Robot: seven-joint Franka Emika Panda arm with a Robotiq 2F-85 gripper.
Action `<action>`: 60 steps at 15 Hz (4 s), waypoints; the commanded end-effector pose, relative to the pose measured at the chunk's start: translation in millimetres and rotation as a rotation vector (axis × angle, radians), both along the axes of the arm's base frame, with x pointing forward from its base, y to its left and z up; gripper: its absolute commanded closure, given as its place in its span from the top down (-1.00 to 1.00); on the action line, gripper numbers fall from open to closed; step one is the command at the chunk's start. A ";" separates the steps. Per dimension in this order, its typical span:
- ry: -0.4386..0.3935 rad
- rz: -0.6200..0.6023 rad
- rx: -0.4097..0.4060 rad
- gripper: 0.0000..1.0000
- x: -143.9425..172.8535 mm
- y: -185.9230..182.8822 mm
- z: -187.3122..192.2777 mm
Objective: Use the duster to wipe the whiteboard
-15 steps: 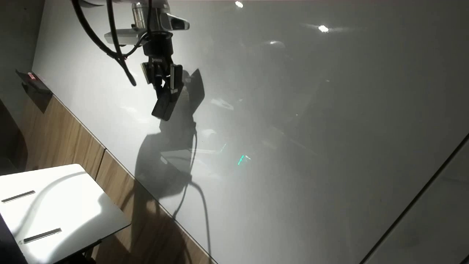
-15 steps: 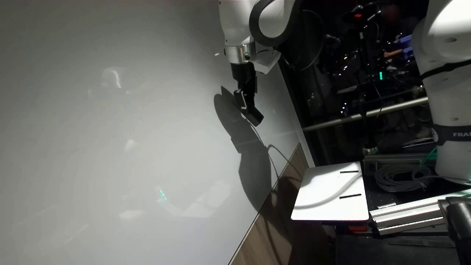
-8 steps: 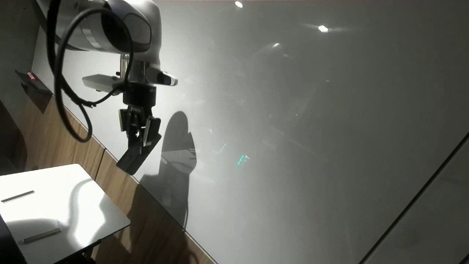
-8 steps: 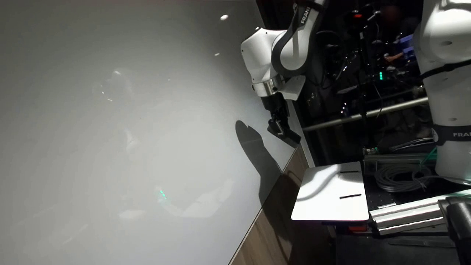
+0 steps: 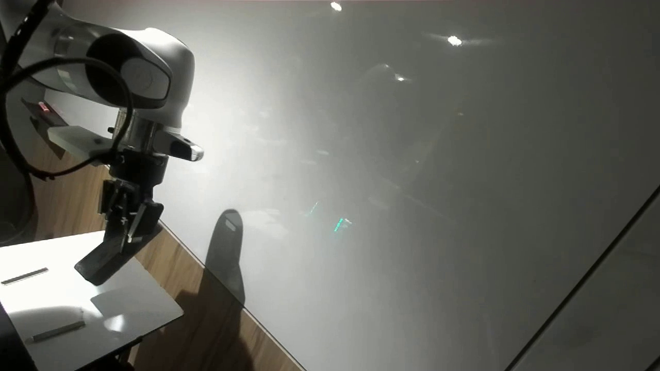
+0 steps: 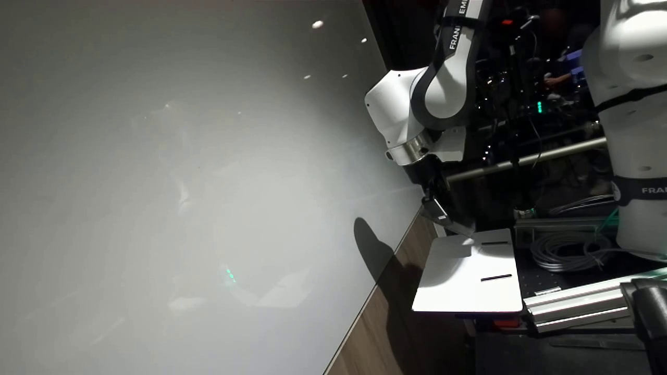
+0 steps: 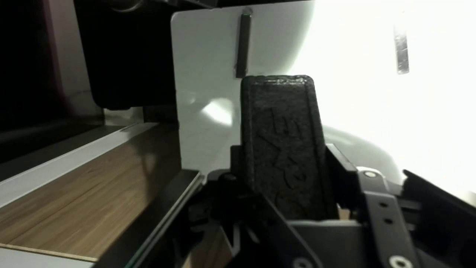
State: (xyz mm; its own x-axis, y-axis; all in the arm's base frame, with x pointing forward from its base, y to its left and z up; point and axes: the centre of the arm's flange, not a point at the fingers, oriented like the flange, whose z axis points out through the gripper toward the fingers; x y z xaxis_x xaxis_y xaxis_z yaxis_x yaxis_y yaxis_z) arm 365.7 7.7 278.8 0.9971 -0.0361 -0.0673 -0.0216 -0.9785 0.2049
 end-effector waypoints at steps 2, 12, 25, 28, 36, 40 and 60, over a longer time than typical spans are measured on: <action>0.013 0.051 0.048 -0.42 -15.3 11.6 -4.1; 0.116 0.024 0.100 -0.42 -25.0 23.1 -33.2; 0.080 0.039 0.104 -0.42 23.8 24.9 -40.1; 0.087 0.031 0.098 -0.42 31.5 20.1 -46.1; 0.128 0.008 0.070 -0.42 50.6 -1.2 -78.9; 0.130 0.002 0.069 0.58 57.5 0.6 -77.8; 0.005 0.077 0.181 1.00 35.5 13.1 63.5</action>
